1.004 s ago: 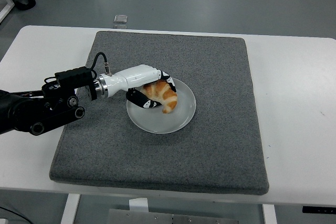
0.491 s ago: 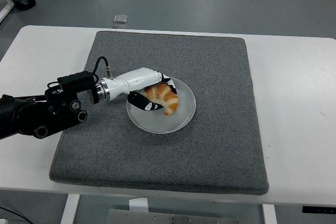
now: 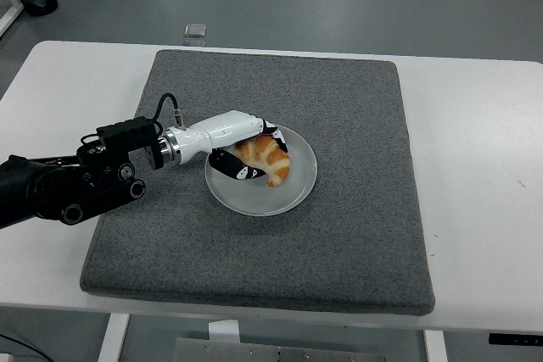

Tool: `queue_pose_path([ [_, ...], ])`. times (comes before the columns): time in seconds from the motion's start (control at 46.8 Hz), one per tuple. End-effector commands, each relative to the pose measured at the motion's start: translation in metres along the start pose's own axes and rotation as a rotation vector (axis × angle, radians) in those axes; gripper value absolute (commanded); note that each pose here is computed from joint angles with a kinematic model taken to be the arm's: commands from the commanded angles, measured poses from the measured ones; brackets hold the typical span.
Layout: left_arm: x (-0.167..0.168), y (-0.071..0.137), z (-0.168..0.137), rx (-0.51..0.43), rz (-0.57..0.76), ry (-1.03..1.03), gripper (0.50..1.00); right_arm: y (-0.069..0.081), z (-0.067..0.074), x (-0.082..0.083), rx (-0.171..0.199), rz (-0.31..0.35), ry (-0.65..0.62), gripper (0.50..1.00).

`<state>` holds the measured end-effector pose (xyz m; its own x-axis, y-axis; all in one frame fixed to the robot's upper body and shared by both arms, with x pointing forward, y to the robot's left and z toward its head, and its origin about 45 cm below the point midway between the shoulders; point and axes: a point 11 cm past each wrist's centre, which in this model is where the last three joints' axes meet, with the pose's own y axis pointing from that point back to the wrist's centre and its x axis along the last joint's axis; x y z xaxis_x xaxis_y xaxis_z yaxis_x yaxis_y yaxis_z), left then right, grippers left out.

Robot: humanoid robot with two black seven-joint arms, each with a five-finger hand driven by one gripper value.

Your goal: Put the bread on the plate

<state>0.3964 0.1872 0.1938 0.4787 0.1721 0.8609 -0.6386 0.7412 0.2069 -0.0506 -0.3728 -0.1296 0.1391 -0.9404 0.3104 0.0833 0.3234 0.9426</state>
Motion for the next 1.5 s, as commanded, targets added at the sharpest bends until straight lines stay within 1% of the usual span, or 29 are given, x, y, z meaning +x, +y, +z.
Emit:
queue_pose_path([
  [0.0,0.000,0.000,0.000,0.001,0.000,0.000,0.500,0.000,0.000,0.000,0.000,0.000,0.000,0.940],
  [0.47,0.002,0.002,-0.002,0.007,0.013,0.017,0.500,0.000,0.000,0.000,0.000,0.000,0.000,0.938],
  [0.598,-0.007,0.004,-0.004,0.016,0.008,0.040,0.500,0.000,0.000,0.000,0.000,0.000,0.000,0.938],
  [0.897,-0.008,0.006,-0.006,0.021,0.009,0.044,0.500,0.000,0.000,0.000,0.000,0.000,0.000,0.938],
  [1.047,-0.008,0.007,-0.006,0.023,0.033,0.036,0.500,0.000,0.000,0.000,0.000,0.000,0.000,0.938],
  [1.132,-0.007,0.007,-0.005,0.021,0.041,0.032,0.544,0.000,0.000,0.000,0.000,0.000,0.000,0.938],
  [1.175,-0.007,0.007,-0.005,0.021,0.041,0.032,0.553,0.000,0.000,0.000,0.000,0.000,0.000,0.938],
  [1.261,-0.007,0.008,-0.006,0.023,0.042,0.033,0.617,0.000,0.000,0.000,0.000,0.000,0.000,0.938],
  [1.346,-0.007,0.007,-0.006,0.022,0.043,0.033,0.658,0.000,0.000,0.000,0.000,0.000,0.000,0.938],
  [1.41,-0.007,0.008,-0.006,0.022,0.042,0.033,0.666,0.000,0.000,0.000,0.000,0.002,0.000,0.938],
  [1.453,-0.007,0.008,-0.006,0.022,0.042,0.033,0.696,0.000,0.000,0.000,0.000,0.002,0.000,0.938],
  [1.474,-0.006,0.009,-0.006,0.023,0.043,0.031,0.696,0.000,0.000,0.000,0.000,0.002,0.000,0.938],
])
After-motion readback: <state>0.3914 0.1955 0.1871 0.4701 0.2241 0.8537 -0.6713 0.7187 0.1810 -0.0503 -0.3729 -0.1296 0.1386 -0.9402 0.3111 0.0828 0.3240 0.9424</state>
